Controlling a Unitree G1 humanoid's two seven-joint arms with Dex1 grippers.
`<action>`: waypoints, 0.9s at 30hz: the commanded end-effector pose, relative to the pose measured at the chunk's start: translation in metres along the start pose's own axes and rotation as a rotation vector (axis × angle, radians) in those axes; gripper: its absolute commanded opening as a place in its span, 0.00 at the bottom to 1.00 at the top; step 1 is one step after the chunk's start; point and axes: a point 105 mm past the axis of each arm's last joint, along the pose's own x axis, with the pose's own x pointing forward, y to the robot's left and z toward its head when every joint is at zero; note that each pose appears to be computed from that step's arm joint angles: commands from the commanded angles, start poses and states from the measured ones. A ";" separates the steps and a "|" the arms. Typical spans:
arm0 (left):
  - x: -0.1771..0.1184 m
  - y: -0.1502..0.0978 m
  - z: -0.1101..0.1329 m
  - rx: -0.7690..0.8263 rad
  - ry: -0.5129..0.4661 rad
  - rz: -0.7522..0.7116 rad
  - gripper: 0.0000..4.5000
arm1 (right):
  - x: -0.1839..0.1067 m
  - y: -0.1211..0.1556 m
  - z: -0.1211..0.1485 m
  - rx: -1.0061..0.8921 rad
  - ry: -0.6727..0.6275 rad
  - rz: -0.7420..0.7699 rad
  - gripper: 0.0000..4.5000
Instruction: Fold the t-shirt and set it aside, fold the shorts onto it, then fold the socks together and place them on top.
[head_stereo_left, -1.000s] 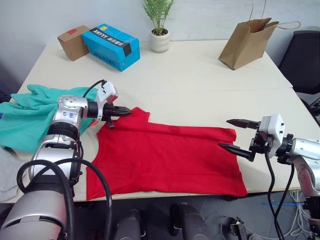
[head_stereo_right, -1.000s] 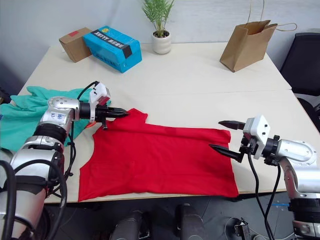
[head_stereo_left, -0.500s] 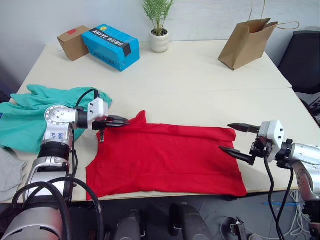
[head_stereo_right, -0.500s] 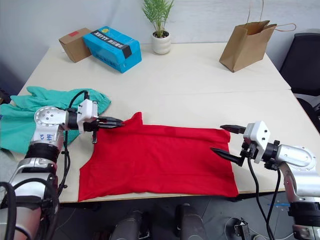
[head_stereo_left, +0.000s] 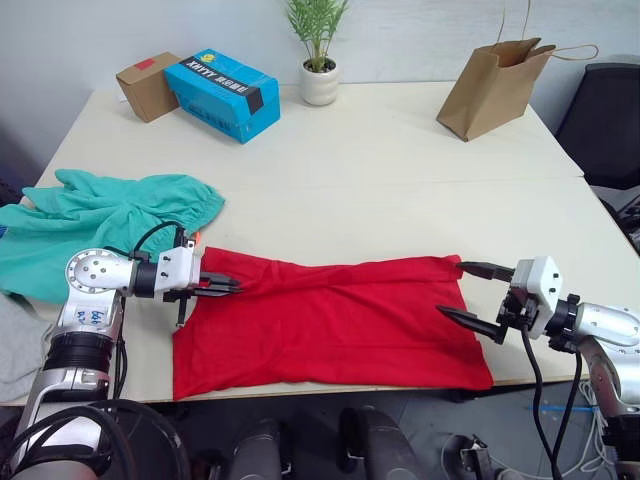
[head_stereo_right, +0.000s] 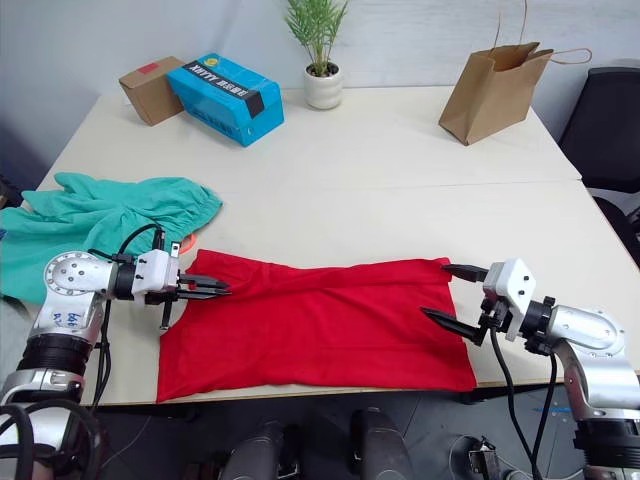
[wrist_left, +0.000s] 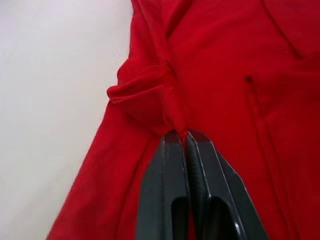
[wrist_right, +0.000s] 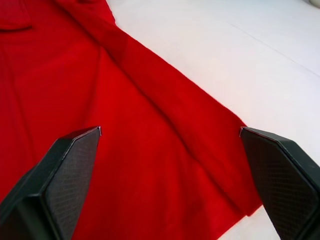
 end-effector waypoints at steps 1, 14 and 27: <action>-0.002 0.005 0.002 0.028 0.037 0.040 0.00 | 0.001 -0.001 0.006 -0.031 -0.024 -0.010 1.00; -0.029 -0.008 0.024 -0.240 0.003 -0.013 0.74 | -0.002 0.005 0.021 0.090 -0.017 0.112 1.00; -0.001 0.040 0.035 -0.416 -0.112 0.211 0.68 | 0.103 -0.009 0.053 -0.090 0.010 0.234 0.38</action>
